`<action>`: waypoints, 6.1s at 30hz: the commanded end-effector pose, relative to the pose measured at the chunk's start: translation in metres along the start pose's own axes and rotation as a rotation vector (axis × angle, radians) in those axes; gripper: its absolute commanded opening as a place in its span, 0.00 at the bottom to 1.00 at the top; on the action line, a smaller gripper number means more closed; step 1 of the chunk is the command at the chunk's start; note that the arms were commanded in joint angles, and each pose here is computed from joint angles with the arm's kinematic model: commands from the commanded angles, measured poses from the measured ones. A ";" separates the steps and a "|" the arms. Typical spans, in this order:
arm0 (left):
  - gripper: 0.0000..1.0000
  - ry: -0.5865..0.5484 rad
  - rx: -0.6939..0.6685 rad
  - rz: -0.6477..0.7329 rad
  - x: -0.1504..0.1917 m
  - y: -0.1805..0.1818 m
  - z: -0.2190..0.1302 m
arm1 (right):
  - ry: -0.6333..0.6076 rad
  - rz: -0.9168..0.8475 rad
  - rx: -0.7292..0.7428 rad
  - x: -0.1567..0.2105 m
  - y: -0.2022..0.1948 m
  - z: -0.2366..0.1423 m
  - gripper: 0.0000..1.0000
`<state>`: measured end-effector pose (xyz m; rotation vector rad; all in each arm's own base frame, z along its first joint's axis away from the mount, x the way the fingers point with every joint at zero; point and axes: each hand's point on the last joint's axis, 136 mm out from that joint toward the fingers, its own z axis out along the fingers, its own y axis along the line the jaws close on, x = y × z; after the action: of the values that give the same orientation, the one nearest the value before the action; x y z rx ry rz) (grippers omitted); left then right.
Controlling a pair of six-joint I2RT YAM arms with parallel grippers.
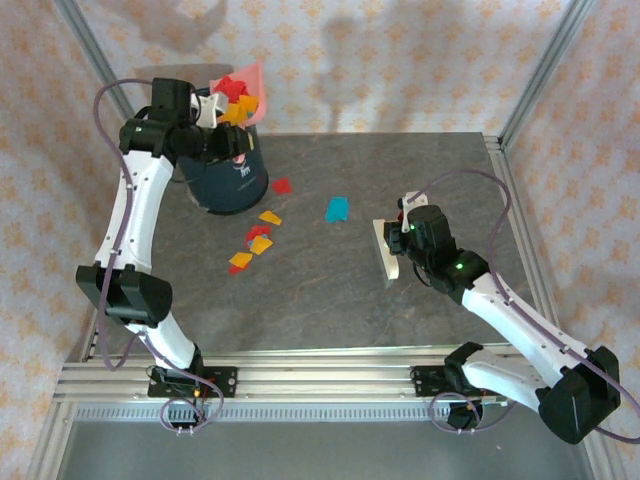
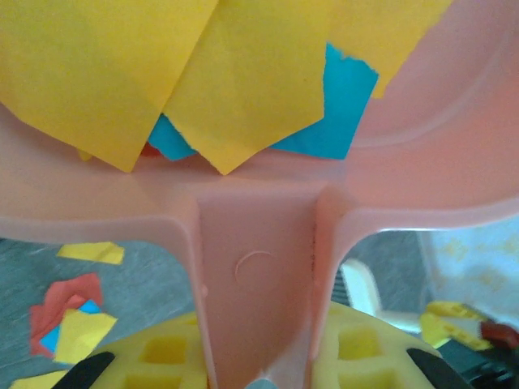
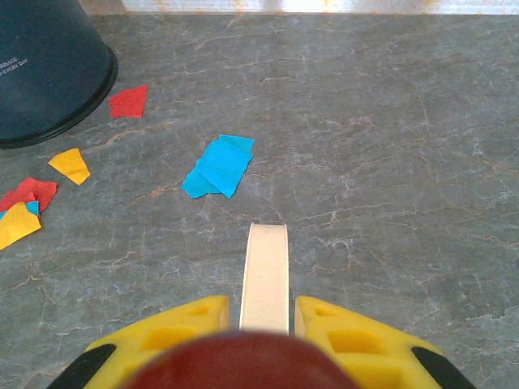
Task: Sweep away the paper scraps from the table
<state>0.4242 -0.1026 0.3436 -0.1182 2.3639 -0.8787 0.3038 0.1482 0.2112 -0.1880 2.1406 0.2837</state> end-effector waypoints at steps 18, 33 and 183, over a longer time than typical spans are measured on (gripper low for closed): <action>0.00 -0.230 0.468 -0.456 -0.080 -0.007 0.018 | -0.007 0.033 0.002 -0.005 -0.001 -0.002 0.00; 0.00 -0.276 0.639 -0.632 -0.089 -0.002 0.023 | 0.018 0.042 -0.003 0.002 0.001 0.007 0.00; 0.00 0.032 -0.351 0.203 0.156 0.052 -0.071 | -0.112 0.360 -0.251 -0.078 0.063 0.083 0.00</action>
<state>0.2596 -0.0669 0.2713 -0.0170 2.5121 -0.3946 0.3882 0.2128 0.1869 0.0845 2.1515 0.5835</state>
